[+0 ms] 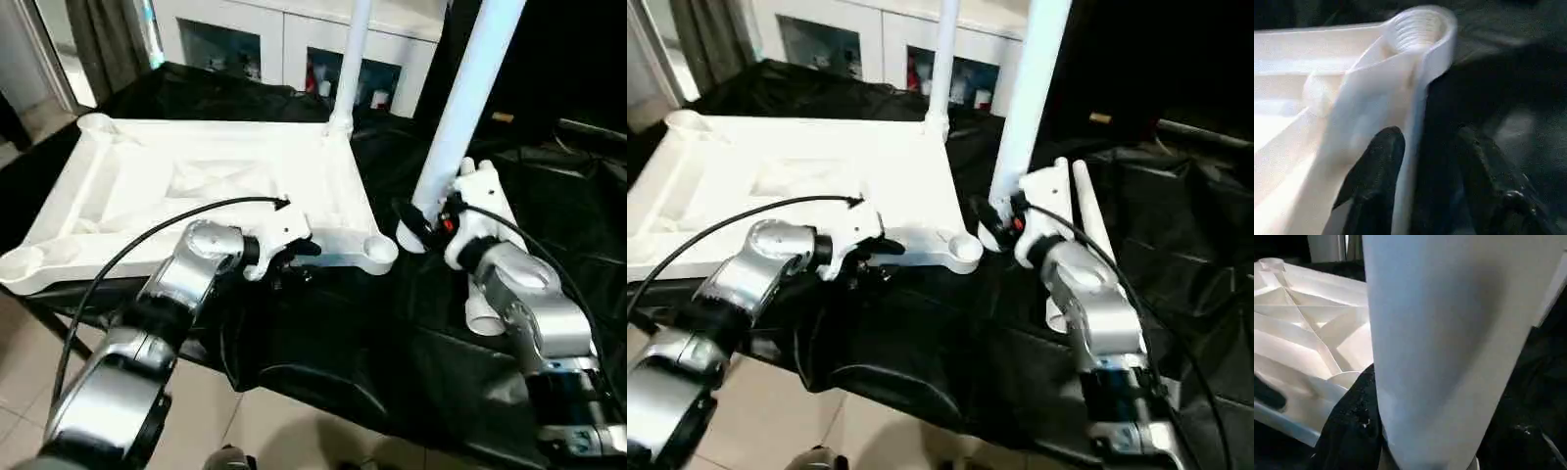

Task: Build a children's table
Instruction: Insert table leg to table base

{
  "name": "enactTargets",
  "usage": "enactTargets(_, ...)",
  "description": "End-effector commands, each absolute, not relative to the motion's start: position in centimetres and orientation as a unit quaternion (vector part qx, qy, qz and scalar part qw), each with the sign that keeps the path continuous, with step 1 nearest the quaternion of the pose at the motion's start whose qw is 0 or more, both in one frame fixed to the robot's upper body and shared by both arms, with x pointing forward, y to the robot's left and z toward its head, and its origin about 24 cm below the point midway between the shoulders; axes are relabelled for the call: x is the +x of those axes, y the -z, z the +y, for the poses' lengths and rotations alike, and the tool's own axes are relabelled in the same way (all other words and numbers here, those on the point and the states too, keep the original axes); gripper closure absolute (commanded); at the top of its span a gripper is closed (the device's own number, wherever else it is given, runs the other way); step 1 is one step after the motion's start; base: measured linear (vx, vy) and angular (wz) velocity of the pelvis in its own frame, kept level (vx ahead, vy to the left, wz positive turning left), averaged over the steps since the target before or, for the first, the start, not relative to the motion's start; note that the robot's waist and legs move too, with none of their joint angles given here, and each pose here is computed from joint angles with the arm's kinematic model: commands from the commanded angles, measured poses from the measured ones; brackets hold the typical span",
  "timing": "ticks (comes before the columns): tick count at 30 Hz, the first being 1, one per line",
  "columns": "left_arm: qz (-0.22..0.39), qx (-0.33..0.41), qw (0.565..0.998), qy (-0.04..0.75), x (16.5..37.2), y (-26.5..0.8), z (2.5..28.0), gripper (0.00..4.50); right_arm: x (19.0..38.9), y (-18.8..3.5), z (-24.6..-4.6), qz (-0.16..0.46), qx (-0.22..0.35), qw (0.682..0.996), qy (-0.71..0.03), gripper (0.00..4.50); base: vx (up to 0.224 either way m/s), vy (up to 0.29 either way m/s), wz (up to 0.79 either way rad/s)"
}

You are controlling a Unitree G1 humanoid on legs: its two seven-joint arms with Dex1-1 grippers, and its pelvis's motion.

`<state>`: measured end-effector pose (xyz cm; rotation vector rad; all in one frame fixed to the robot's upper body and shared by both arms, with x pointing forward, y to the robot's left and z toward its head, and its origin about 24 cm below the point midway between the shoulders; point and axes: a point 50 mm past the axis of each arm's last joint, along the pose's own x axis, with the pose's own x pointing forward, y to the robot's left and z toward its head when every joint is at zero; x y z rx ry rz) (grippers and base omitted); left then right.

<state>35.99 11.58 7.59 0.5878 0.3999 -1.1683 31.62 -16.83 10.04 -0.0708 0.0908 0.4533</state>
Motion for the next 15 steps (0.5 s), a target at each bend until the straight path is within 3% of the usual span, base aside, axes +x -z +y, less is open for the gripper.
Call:
enactTargets(1, 0.193, 0.281, 0.773, 0.535, 36.4, -7.5, 11.4, 2.86, 31.4, -10.5, -17.5, 0.041, -0.041, 0.974, -0.219, 2.57, 0.0, 0.0, 0.0)
enactTargets(9, 0.202, 0.294, 0.767, 0.533, 36.8, -7.5, 11.5, 3.58, 30.9, -10.4, -17.5, 0.046, -0.049, 0.972, -0.224, 2.57, 0.0, 0.0, 0.0)
enactTargets(11, 0.169, 0.283, 0.792, 0.513, 37.3, -8.1, 11.4, 3.62, 30.8, -10.5, -17.4, 0.044, -0.044, 0.973, -0.221, 2.57, 0.0, 0.0, 0.0)
enactTargets(13, 0.111, 0.222, 0.855, 0.455, 38.2, -9.7, 11.4, 3.62, 30.3, -11.0, -17.2, 0.034, -0.02, 0.974, -0.222, 2.57, 0.0, 0.0, 0.0)
enactTargets(14, 0.111, 0.222, 0.855, 0.455, 38.2, -9.7, 11.4, 3.62, 30.3, -11.0, -17.2, 0.034, -0.02, 0.974, -0.222, 2.57, 0.0, 0.0, 0.0)
enactTargets(15, 0.059, 0.187, 0.882, 0.429, 38.3, -10.6, 11.3, 3.62, 30.1, -11.1, -17.1, 0.029, -0.003, 0.975, -0.22, 2.57, 0.0, 0.0, 0.0)
